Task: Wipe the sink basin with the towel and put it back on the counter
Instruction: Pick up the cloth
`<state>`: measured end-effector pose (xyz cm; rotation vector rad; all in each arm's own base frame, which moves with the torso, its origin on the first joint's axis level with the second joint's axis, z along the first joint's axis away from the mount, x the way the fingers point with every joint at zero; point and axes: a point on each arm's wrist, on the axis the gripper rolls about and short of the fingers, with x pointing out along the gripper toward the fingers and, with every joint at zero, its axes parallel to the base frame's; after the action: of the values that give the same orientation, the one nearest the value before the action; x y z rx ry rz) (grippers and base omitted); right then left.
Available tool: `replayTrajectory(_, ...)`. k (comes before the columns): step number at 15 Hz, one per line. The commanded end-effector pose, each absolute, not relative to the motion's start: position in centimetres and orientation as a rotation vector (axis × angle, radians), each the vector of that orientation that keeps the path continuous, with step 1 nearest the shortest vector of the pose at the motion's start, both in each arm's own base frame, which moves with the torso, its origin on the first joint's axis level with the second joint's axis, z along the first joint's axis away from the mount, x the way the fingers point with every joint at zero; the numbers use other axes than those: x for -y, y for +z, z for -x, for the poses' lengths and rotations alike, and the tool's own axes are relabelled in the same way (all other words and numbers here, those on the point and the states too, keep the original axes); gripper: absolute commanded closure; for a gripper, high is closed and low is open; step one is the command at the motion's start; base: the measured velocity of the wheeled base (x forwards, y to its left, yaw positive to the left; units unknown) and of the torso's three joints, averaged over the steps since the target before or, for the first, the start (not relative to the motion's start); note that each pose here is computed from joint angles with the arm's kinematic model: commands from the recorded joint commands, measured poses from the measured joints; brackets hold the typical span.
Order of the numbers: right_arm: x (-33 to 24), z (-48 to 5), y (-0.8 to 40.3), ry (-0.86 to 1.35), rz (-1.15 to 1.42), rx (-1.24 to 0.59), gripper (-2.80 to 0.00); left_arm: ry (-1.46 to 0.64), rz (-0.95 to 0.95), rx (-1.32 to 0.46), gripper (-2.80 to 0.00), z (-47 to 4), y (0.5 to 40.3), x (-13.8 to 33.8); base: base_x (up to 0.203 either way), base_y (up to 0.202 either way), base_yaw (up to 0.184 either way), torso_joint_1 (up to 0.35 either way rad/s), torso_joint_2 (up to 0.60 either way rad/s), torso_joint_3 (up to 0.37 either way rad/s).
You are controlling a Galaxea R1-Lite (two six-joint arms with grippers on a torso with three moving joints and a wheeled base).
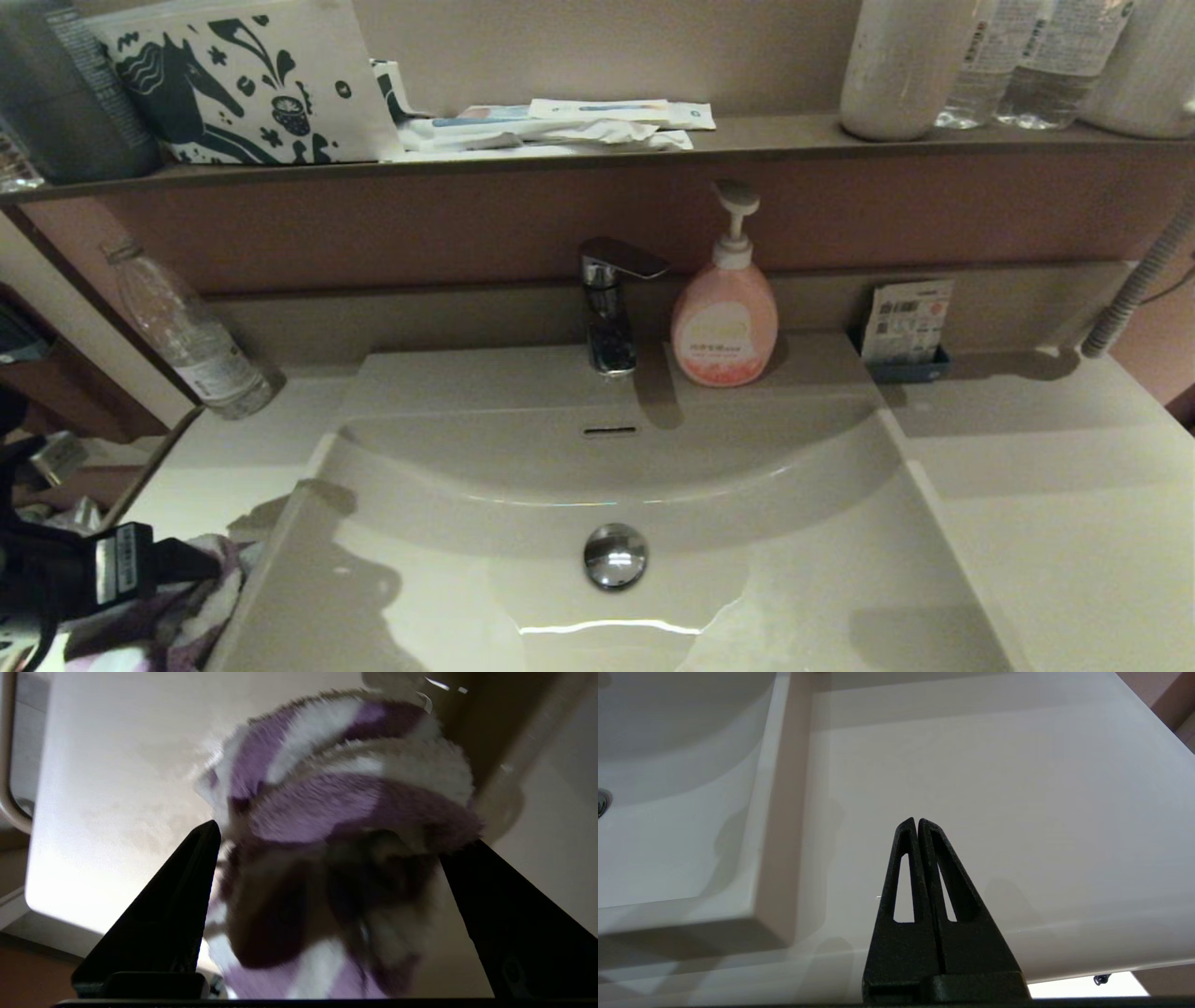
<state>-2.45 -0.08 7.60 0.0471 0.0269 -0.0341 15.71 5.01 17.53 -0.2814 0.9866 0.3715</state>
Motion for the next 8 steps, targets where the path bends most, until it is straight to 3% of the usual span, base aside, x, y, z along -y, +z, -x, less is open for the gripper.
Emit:
replayTrajectory(1,0.1,2.5,7.6,-0.034,-0.047,-0.027,0.00,0.407,0.283,-1.027,-2.80,-16.5,16.2,-6.5,0.000,0.000,0.000,0.000,0.00,0.000)
replayTrajectory(8,0.1,2.4,7.6,-0.034,-0.047,-0.028,0.00,0.317,0.335,-1.100,-2.80,-16.8,14.5,-6.5,0.000,0.000,0.000,0.000,0.00,0.000)
